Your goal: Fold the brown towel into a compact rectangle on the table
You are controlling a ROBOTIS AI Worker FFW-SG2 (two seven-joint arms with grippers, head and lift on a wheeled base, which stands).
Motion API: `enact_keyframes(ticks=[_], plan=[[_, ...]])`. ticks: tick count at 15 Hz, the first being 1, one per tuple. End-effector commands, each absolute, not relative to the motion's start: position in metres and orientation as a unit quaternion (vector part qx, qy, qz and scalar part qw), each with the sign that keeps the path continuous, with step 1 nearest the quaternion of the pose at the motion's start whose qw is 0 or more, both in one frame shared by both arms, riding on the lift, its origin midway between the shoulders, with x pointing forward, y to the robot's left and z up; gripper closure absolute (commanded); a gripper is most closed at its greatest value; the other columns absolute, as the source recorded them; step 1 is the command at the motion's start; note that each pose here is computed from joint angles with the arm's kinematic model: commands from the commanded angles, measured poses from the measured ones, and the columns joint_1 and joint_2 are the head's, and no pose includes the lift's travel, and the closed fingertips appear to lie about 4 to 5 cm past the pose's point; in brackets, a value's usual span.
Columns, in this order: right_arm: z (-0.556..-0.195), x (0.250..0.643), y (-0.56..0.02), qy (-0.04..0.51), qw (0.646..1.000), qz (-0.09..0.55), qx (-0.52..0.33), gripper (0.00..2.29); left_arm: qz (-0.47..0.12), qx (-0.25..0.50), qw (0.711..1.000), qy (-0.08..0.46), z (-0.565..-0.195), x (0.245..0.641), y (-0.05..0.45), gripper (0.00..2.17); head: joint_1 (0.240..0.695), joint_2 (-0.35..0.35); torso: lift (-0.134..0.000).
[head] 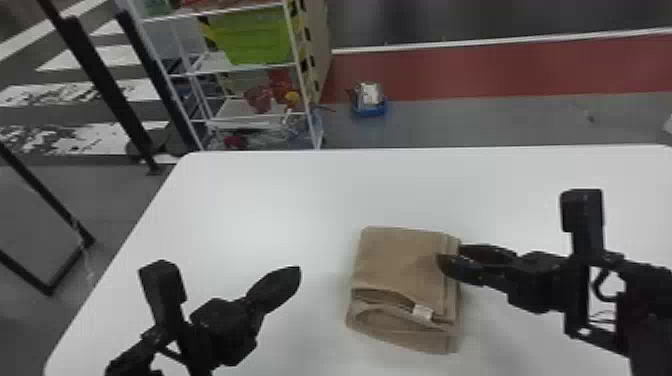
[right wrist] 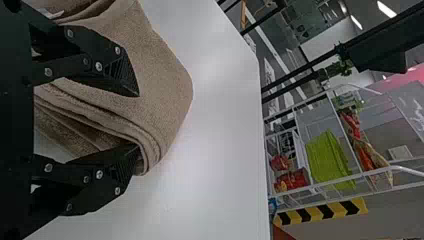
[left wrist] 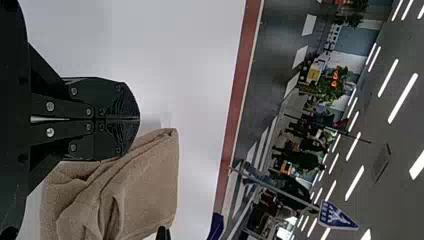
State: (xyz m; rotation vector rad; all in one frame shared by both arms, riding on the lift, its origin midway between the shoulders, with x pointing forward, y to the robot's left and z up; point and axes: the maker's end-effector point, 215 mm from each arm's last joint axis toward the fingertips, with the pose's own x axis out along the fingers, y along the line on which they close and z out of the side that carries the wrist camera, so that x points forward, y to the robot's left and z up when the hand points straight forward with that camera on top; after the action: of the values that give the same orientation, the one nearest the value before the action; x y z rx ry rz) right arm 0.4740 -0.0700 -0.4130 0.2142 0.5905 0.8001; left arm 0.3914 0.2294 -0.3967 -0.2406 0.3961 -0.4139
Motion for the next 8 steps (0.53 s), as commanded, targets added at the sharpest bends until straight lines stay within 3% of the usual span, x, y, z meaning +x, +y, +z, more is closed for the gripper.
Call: enact_keyframes(ticks=[1, 5, 8], plan=[[-0.413, 0.457, -0.081, 0.298, 0.870, 0.376, 0.110, 0.35, -0.206, -0.121, 0.952, 0.194, -0.392, 0.389, 0.226, 1.70, 0.695, 0.205, -0.124], [-0.378, 0.446, -0.109, 0.276, 0.878, 0.367, 0.138, 0.10, -0.208, -0.125, 0.951, 0.190, -0.388, 0.392, 0.226, 1.70, 0.695, 0.191, -0.124], [-0.354, 0.466, -0.093, 0.247, 0.877, 0.389, 0.135, 0.21, -0.212, -0.128, 0.951, 0.188, -0.386, 0.393, 0.224, 1.70, 0.695, 0.161, -0.124]])
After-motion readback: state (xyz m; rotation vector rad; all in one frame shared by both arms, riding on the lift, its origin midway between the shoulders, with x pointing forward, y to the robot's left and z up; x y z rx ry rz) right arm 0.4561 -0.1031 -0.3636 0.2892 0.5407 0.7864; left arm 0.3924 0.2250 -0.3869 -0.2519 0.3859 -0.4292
